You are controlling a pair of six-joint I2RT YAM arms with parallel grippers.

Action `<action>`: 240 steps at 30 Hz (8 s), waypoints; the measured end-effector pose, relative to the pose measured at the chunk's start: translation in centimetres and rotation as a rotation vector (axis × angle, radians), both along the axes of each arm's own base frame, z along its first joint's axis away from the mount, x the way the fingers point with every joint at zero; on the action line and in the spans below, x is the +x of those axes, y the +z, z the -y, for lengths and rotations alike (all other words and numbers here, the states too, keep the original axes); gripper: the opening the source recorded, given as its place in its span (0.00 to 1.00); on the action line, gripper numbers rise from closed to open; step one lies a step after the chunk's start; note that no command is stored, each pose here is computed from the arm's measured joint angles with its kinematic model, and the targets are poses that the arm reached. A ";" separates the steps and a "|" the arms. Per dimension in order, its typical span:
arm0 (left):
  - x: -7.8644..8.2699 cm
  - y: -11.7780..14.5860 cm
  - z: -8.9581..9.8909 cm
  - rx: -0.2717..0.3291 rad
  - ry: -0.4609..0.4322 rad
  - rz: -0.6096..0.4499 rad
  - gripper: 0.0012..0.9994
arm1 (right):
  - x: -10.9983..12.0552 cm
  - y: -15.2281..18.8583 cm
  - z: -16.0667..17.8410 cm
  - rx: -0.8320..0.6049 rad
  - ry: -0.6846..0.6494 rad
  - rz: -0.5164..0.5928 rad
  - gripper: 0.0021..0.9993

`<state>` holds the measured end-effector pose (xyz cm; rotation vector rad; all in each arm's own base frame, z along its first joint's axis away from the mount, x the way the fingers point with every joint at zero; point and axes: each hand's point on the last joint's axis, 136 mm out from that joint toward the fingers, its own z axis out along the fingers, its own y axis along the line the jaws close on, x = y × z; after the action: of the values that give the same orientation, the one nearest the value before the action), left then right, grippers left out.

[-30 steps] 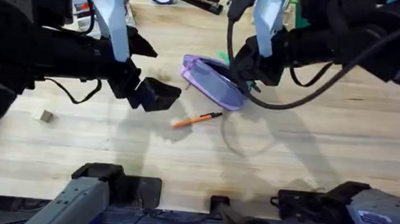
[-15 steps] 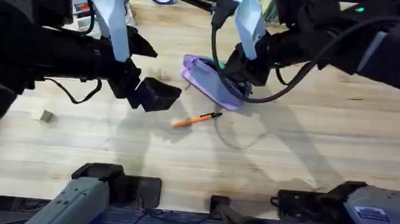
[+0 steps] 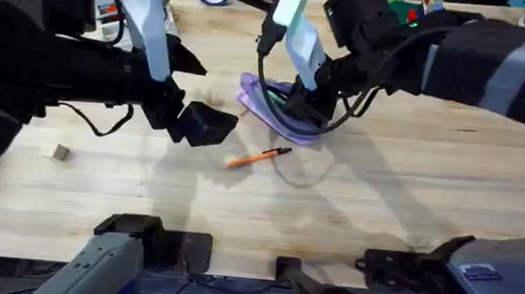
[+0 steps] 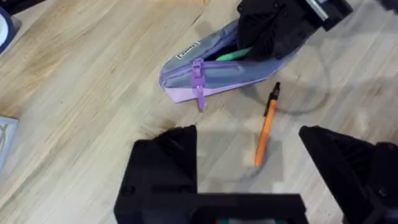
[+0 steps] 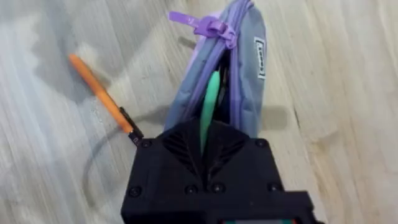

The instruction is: Unzip the bag, pick up the pens from the table one at a time and place them inside, then zip the bag closed.

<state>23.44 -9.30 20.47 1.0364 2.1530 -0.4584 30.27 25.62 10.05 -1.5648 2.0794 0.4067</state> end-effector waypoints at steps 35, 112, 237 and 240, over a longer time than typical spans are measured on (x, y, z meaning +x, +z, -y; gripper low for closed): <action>0.0 0.0 0.0 0.000 0.000 0.000 0.99 | 0.1 -0.4 0.0 -0.006 -0.010 -0.009 1.00; -5.4 -5.7 5.5 0.347 -0.337 -0.159 1.00 | 4.5 12.0 11.8 0.157 -0.706 0.185 1.00; -2.6 -8.6 8.1 0.374 -0.375 0.054 0.04 | 5.0 14.5 17.3 0.185 -0.854 0.251 1.00; -2.2 -7.0 8.4 0.356 -0.392 0.144 0.04 | 5.0 14.5 17.3 0.183 -0.855 0.249 1.00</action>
<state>21.26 -17.75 13.44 1.6520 1.9430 -0.1682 35.27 8.30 24.52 -0.4916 2.1970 0.0730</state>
